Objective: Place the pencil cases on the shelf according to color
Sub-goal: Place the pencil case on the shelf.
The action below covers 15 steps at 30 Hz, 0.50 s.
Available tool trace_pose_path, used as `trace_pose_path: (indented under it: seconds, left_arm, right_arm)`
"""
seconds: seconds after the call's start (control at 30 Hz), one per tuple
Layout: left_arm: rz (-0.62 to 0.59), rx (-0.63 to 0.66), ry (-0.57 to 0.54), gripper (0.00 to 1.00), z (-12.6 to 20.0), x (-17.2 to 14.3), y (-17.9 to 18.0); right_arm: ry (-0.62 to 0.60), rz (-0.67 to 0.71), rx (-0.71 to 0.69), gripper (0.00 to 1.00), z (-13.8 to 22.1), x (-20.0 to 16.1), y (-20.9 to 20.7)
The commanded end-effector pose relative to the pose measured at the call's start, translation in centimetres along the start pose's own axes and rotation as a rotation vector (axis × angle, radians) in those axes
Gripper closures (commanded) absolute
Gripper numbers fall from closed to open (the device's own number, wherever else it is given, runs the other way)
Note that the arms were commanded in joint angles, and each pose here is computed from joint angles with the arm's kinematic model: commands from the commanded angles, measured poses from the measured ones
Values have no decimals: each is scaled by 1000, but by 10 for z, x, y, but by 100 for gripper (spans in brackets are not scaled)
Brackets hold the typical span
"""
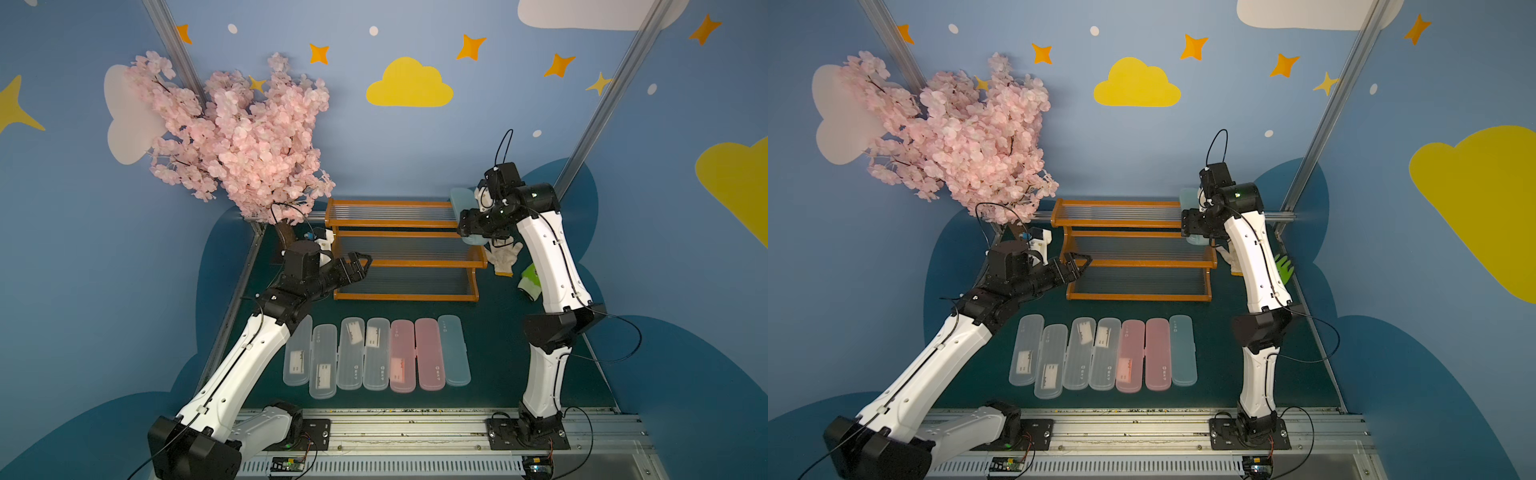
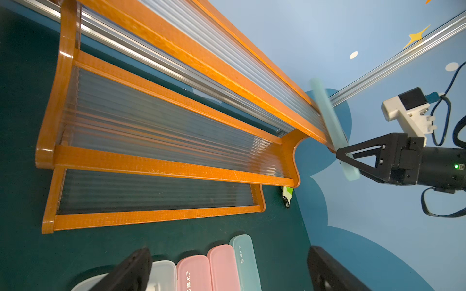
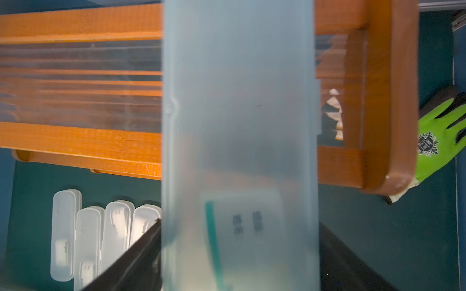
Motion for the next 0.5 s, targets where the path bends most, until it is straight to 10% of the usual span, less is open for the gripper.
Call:
trace_pose_path:
  seconds: [0.0, 0.47]
  left_arm:
    - [-5, -6, 17, 0, 0, -3, -2]
    - [-27, 42, 19, 0, 5, -9, 9]
  right_arm:
    - [-19, -17, 11, 15, 7, 4, 0]
    - [-269, -14, 72, 10, 78, 29, 10]
Point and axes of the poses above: each gripper's point midway between its finger pads, its own z axis back along the fingers, its own y axis along the line the jaws close on, x = y × z, the point moved 2 cm from there along z, back along the fingers, and after that the axes turned 1 degree about z, right-handed, at the moved point
